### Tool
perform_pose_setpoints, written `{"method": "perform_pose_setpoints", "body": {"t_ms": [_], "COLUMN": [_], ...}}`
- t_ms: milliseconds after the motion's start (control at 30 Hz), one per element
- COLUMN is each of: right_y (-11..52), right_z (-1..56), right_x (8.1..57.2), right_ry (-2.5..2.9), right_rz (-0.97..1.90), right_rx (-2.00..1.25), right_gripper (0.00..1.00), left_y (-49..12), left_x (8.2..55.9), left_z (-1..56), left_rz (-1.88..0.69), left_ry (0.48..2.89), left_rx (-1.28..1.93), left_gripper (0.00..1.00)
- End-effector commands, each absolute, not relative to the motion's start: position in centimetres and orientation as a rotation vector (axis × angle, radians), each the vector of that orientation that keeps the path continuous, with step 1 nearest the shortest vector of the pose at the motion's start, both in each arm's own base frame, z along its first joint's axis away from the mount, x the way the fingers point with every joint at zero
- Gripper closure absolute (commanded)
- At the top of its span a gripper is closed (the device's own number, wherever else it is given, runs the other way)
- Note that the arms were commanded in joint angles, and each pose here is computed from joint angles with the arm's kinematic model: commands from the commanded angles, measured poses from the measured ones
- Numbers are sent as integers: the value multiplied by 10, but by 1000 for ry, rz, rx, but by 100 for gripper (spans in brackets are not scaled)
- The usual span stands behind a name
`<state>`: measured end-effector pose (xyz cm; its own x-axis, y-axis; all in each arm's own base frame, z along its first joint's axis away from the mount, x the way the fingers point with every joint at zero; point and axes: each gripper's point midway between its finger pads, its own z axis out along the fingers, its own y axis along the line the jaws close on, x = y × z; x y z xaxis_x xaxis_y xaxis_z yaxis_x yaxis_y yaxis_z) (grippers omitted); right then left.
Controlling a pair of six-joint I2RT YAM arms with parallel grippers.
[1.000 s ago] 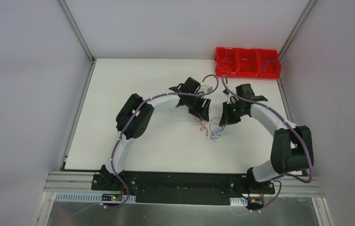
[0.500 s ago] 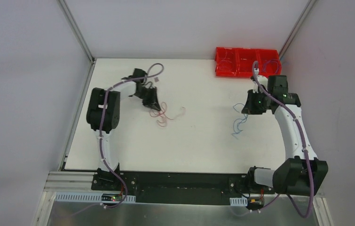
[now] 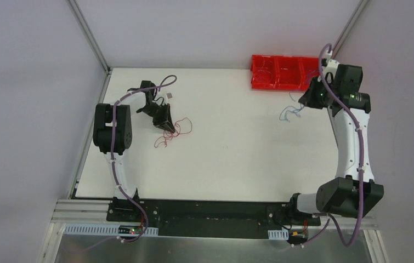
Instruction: Untangle the cables
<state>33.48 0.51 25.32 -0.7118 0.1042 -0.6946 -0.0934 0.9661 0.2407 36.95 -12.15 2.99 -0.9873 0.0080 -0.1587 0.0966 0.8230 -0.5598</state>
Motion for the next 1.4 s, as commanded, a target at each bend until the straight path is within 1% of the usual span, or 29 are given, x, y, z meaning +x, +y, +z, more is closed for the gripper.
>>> {"method": "perform_pose_setpoints", "body": {"t_ms": [0,67,133,200,300,467,633,833,1033,1067,1100,1167,1200,1233,1267,1367], "right_y": [-21,-42,-86,-115,-142,-166,-186,-197,-200,-200,-201,-203,-202,-200,-197,-185], "right_z": [318,330,337,341,339,342,338,323,299,297,295,297,299,305,313,345], "right_x": [401,428,460,484,518,574,616,646,658,659,660,659,658,656,654,639], "right_ry": [2085,2024,1921,1829,1750,1625,1523,1443,1454,1455,1454,1451,1455,1456,1457,1463], "right_rz": [235,157,-24,-123,-215,-271,-338,-372,-383,-383,-387,-390,-383,-373,-361,-308], "right_rx": [197,316,559,742,866,874,865,825,822,824,827,829,823,817,807,765], "right_gripper": [100,100,100,100,100,100,100,100,99,93,84,63,54,48,44,39], "left_y": [-162,-175,-187,-198,-209,-209,-208,-209,-211,-211,-212,-213,-215,-217,-219,-231], "left_x": [363,363,363,362,360,356,353,355,356,357,357,358,358,359,360,364], "left_z": [59,62,65,66,65,64,63,58,58,57,58,61,64,67,70,82], "left_rz": [-1027,-1024,-1017,-1023,-1040,-1027,-1020,-1028,-1054,-1057,-1063,-1079,-1093,-1109,-1127,-1210], "left_ry": [2819,2813,2811,2813,2826,2843,2851,2866,2865,2865,2864,2857,2852,2843,2836,2817], "left_rx": [183,235,271,292,295,279,269,253,246,247,246,247,247,244,241,205], "left_gripper": [100,100,100,100,100,100,100,100,100,100,100,100,100,100,100,100]}}
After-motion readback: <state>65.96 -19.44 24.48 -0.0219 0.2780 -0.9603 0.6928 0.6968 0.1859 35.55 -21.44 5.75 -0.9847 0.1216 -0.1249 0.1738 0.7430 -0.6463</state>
